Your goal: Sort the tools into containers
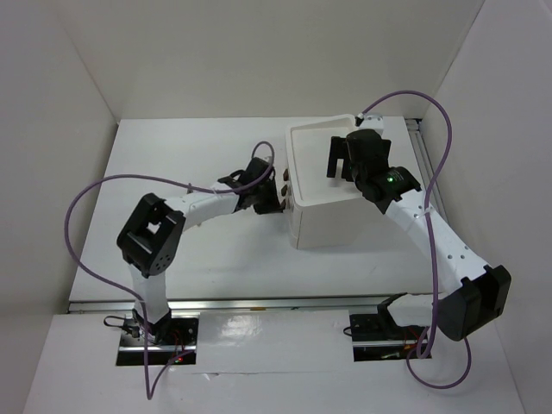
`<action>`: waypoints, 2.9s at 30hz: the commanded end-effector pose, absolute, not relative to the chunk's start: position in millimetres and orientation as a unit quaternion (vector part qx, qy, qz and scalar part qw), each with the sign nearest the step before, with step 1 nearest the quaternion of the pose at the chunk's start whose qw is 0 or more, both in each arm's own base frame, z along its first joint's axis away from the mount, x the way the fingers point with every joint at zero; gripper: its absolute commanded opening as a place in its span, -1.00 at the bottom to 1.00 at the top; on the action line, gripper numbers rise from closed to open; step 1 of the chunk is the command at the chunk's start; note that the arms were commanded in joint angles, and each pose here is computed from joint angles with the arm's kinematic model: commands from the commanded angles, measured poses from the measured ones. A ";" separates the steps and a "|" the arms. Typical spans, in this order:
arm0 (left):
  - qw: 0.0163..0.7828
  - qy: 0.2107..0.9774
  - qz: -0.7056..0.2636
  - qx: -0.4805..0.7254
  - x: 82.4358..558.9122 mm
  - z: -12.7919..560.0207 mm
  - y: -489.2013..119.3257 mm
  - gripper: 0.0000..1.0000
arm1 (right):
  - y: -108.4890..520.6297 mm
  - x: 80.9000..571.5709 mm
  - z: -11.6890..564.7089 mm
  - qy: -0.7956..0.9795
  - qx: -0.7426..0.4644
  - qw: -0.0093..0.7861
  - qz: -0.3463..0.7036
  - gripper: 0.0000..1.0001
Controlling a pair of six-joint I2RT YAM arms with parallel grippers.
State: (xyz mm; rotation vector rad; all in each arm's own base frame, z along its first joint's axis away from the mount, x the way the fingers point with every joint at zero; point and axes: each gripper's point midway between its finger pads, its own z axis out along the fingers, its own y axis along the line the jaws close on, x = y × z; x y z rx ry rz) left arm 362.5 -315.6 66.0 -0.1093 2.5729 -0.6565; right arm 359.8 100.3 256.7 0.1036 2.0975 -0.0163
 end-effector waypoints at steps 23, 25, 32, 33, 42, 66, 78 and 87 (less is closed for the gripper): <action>0.238 0.923 0.028 -0.301 373.6 86.7 -39.6 0.45 | 105.1 328.2 266.9 0.885 0.024 0.465 0.007 1.00; 0.227 0.929 0.033 -0.292 375.0 75.4 -36.6 0.43 | 105.5 325.6 266.3 0.885 0.022 0.464 0.011 1.00; 0.172 0.939 0.038 -0.296 367.0 27.9 -36.0 0.37 | 95.1 322.0 284.9 0.879 0.033 0.475 -0.005 1.00; 0.161 0.941 0.043 -0.295 366.1 16.6 -35.9 0.34 | 94.0 320.5 299.5 0.872 0.033 0.488 -0.001 1.00; 0.108 0.955 0.051 -0.271 352.8 -9.4 -49.5 -0.94 | 83.9 313.4 365.5 0.844 0.041 0.534 0.004 1.00; 0.428 0.795 -0.409 0.131 337.4 387.2 -335.4 -1.00 | 63.7 291.8 380.2 0.833 0.044 0.552 -0.015 1.00; 0.397 0.792 -0.439 0.149 349.4 351.5 -398.0 -1.00 | 59.0 289.8 383.3 0.829 0.046 0.556 -0.023 1.00; 0.363 0.796 -0.463 0.142 361.4 325.9 -422.9 -0.99 | 56.8 289.1 383.8 0.827 0.050 0.560 -0.026 1.00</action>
